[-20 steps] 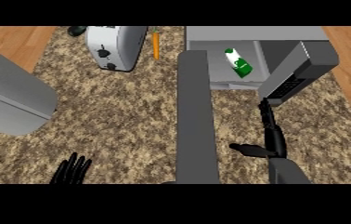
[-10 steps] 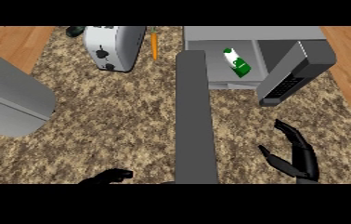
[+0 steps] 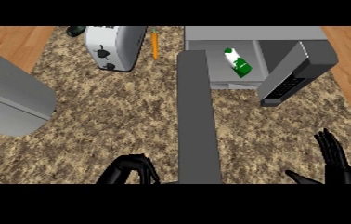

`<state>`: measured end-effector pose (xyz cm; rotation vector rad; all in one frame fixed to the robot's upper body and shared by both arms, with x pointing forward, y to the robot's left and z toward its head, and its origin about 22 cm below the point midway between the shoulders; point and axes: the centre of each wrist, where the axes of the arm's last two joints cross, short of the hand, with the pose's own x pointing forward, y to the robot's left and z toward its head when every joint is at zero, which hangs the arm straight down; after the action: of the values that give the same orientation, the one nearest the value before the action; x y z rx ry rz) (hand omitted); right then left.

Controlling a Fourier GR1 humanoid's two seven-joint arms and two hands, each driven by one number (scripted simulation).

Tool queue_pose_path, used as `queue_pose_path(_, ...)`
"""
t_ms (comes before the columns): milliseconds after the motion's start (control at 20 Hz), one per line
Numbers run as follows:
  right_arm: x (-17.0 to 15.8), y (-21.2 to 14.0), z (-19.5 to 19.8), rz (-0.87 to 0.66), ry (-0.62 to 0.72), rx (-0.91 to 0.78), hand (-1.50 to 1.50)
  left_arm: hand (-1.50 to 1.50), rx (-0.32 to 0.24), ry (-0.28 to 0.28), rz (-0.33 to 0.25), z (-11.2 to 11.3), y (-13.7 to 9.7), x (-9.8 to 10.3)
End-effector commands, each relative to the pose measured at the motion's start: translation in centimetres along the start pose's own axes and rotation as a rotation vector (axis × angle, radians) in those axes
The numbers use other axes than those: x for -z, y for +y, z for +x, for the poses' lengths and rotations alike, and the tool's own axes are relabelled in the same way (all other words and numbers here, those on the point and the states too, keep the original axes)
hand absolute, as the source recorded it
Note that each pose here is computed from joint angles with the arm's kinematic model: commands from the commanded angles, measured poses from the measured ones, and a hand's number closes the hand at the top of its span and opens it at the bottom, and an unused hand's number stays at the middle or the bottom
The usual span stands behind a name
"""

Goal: Pick up the milk, place it into the microwave and close the microwave

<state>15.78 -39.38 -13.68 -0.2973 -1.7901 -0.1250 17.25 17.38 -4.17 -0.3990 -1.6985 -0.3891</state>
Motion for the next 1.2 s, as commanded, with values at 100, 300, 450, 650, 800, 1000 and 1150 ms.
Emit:
queue_pose_path(100, -1.8, -3.8, 0.8, -0.014, -0.053, 0.021, -1.50, 1.50, 0.088, -0.002, -0.009, -1.2, 0.9, 5.2)
queue_pose_path(300, -0.5, -4.2, 1.1, 0.006, -0.033, 0.038, -1.50, 1.50, 0.155, 0.150, -0.266, -2.7, -1.0, 5.2)
queue_pose_path(450, 1.3, -4.5, 1.5, 0.020, -0.046, 0.058, -1.50, 1.50, 0.150, 0.227, -0.360, -2.6, -2.4, 8.2)
queue_pose_path(650, -0.1, -5.6, 1.9, 0.037, -0.040, 0.050, -1.50, 1.50, 0.139, 0.348, -0.532, -4.8, -5.4, 7.5)
queue_pose_path(800, 0.8, -5.8, 2.5, 0.065, -0.077, 0.069, -1.50, 1.50, 0.192, 0.285, -0.546, -5.2, -7.0, 8.3)
queue_pose_path(1000, 1.1, -5.9, 2.9, 0.088, -0.113, 0.100, -1.50, 1.50, 0.188, 0.231, -0.569, -5.6, -8.7, 8.9)
queue_pose_path(1150, 2.4, -5.4, 3.7, 0.147, -0.146, 0.116, -1.50, 1.50, 0.188, 0.157, -0.488, -5.8, -9.6, 8.5)
